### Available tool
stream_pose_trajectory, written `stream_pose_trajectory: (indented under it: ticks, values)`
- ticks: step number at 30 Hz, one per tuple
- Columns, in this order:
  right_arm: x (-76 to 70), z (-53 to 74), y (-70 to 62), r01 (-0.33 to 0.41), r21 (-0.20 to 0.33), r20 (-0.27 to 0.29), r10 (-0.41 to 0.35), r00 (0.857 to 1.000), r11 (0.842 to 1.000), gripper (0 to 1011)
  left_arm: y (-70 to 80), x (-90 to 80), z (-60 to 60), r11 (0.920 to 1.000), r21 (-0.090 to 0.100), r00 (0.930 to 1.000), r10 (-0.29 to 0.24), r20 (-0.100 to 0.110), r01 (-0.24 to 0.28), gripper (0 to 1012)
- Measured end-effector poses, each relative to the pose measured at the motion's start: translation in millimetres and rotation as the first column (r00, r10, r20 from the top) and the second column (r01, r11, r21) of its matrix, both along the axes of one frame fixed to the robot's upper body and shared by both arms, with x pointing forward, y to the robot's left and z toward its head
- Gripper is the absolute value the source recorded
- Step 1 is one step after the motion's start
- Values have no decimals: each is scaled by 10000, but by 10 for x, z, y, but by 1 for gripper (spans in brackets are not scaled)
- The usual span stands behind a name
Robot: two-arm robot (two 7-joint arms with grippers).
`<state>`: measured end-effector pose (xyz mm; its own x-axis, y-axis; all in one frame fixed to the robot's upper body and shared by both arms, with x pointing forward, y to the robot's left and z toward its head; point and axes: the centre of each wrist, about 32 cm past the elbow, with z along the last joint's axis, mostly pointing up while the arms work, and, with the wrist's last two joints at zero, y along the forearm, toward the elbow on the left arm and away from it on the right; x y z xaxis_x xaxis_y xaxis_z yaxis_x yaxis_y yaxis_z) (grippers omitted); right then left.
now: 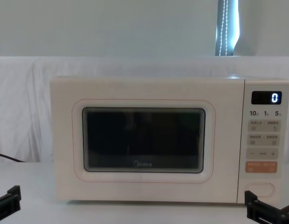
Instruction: Press the button to open the microwave door with one hand; close the microwave door with the other hand.
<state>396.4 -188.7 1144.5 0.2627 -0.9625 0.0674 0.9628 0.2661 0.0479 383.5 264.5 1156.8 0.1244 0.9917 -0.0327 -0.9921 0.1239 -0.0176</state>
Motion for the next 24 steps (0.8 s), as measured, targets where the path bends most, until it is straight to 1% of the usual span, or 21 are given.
stream_pose_trajectory:
  ticks: [24]
  values:
    - [0, 0, 0, 0, 0, -1, 0, 10000, 10000, 1002, 0, 0, 0, 10000, 1, 10000, -1, 0, 1, 1001]
